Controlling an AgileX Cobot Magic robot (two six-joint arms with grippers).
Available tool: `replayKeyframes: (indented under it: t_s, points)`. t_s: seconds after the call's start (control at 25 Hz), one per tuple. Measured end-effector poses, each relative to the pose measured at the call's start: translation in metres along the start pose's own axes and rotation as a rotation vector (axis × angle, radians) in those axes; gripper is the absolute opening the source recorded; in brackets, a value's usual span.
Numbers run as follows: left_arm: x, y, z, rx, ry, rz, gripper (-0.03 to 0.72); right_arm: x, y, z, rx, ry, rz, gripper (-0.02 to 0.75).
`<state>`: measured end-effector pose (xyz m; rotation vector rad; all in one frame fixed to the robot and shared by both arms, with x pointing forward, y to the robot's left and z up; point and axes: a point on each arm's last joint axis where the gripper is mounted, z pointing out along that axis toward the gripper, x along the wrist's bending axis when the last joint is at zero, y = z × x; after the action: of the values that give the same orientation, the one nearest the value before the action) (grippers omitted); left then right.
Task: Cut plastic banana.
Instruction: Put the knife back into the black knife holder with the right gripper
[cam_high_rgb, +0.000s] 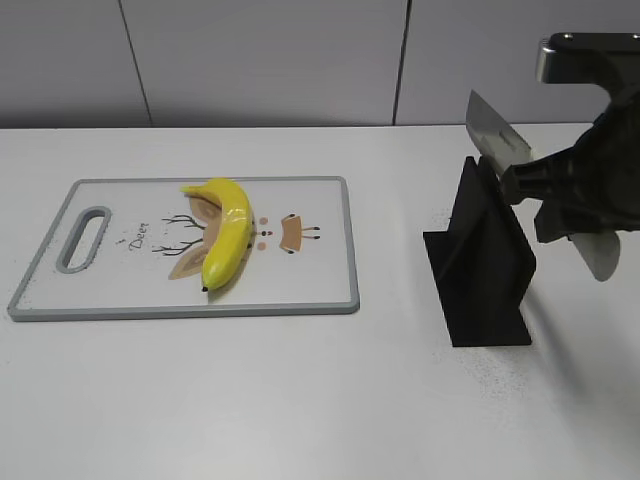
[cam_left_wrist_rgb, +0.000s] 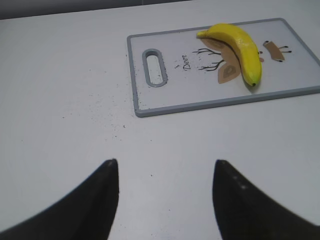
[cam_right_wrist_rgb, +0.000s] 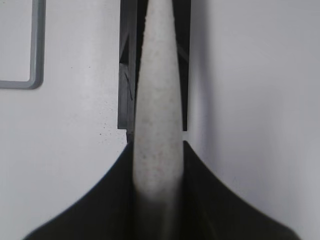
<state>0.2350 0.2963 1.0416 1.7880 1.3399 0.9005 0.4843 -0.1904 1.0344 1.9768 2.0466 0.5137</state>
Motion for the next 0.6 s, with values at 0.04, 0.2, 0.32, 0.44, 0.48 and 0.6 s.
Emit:
replayKeyframes:
  t_s: [0.04, 0.2, 0.32, 0.44, 0.48, 0.6]
  points:
    - [0.0000, 0.0000, 0.0000, 0.000, 0.000, 0.000, 0.579, 0.0003, 0.0003, 0.0011, 0.000, 0.000, 0.000, 0.162]
    - [0.0000, 0.0000, 0.0000, 0.000, 0.000, 0.000, 0.579, 0.0005, -0.0007, 0.0045, 0.016, -0.004, 0.001, 0.162]
    - [0.0000, 0.0000, 0.0000, 0.000, 0.000, 0.000, 0.579, 0.0000, -0.0006, -0.0001, 0.002, 0.002, 0.003, 0.162]
    - [0.0000, 0.0001, 0.0000, -0.001, 0.000, 0.000, 0.579, -0.0006, -0.0007, -0.0042, -0.011, 0.007, 0.005, 0.162]
    - [0.0000, 0.0001, 0.0000, -0.001, 0.000, 0.000, 0.579, -0.0005, -0.0007, -0.0042, -0.010, 0.008, 0.006, 0.162]
    - [0.0000, 0.0001, 0.0000, -0.001, 0.000, 0.000, 0.579, -0.0002, -0.0008, -0.0042, -0.009, 0.010, 0.009, 0.162]
